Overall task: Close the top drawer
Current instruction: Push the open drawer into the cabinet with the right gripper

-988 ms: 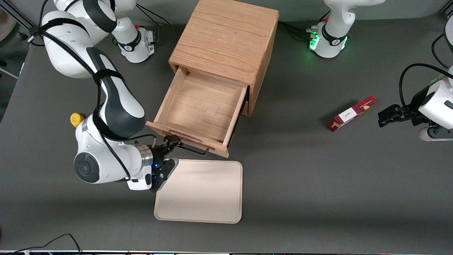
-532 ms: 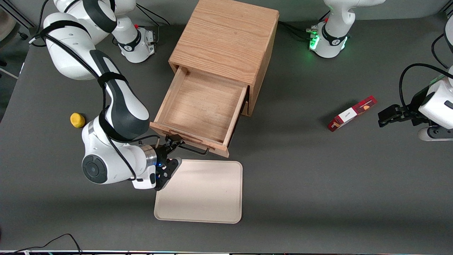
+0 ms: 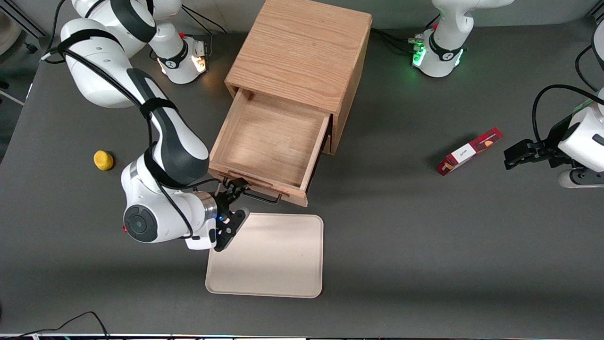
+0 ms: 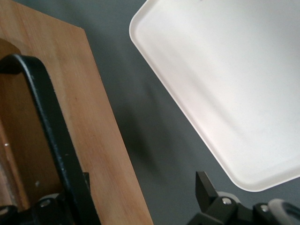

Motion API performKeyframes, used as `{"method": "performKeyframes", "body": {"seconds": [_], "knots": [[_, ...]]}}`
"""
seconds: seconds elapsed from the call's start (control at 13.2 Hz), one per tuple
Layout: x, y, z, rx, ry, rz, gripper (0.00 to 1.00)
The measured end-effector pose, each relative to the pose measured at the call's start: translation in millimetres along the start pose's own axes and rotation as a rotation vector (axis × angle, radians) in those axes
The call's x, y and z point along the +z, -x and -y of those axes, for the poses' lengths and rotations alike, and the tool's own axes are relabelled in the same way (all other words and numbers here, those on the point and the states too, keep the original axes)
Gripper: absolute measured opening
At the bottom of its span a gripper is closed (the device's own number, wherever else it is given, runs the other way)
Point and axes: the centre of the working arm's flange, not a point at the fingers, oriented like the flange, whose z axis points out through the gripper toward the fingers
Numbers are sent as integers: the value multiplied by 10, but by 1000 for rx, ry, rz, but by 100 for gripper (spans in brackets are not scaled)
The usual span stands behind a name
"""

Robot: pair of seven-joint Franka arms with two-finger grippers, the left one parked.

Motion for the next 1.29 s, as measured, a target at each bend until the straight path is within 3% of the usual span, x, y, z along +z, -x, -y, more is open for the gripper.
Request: {"method": "performKeyframes", "body": {"seconds": [0.23,0.61,1.29], "knots": [[48,-44,136,-22,-11,8,100],[175,1,407,-49,-16,58,100],[302,115,795,-83,16,76,100]]}}
